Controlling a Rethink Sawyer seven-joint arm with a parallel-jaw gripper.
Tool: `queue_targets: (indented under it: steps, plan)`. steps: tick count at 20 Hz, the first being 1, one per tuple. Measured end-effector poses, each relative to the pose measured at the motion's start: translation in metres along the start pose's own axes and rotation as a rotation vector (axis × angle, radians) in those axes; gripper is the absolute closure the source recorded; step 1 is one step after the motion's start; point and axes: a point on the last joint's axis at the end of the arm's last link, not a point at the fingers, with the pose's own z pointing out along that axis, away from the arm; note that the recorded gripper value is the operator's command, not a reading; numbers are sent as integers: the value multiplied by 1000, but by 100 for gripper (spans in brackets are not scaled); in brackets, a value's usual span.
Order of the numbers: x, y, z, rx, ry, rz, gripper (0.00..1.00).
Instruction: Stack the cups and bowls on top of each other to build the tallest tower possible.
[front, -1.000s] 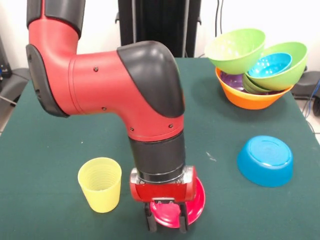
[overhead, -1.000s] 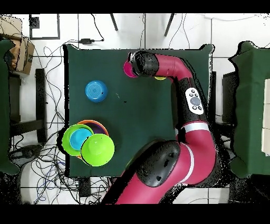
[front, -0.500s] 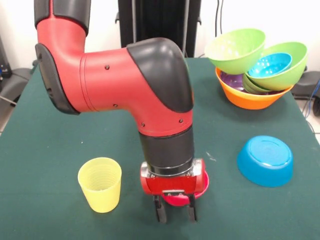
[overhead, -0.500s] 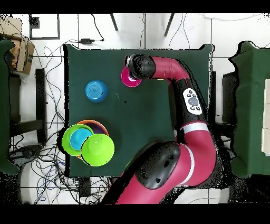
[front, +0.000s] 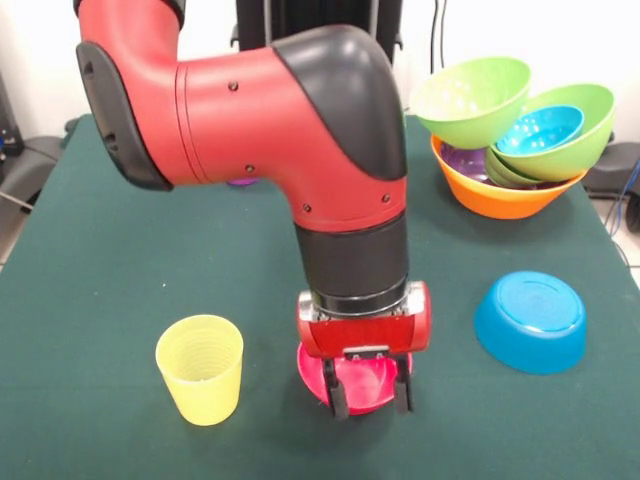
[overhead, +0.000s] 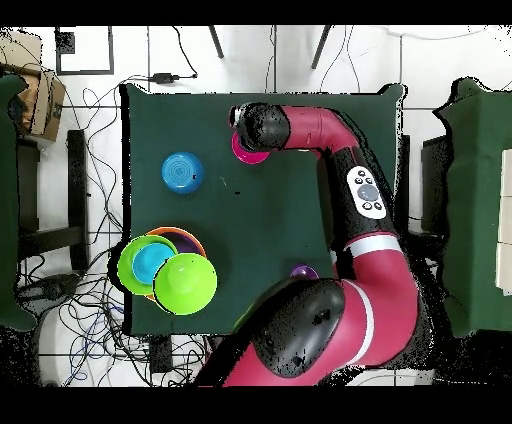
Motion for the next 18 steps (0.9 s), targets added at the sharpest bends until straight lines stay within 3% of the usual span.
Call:
queue_targets:
  steps: [9, 18]
  plan:
    - [-9, 6, -19, 7, -18, -19, 0]
    - [14, 4, -19, -2, 27, -25, 0]
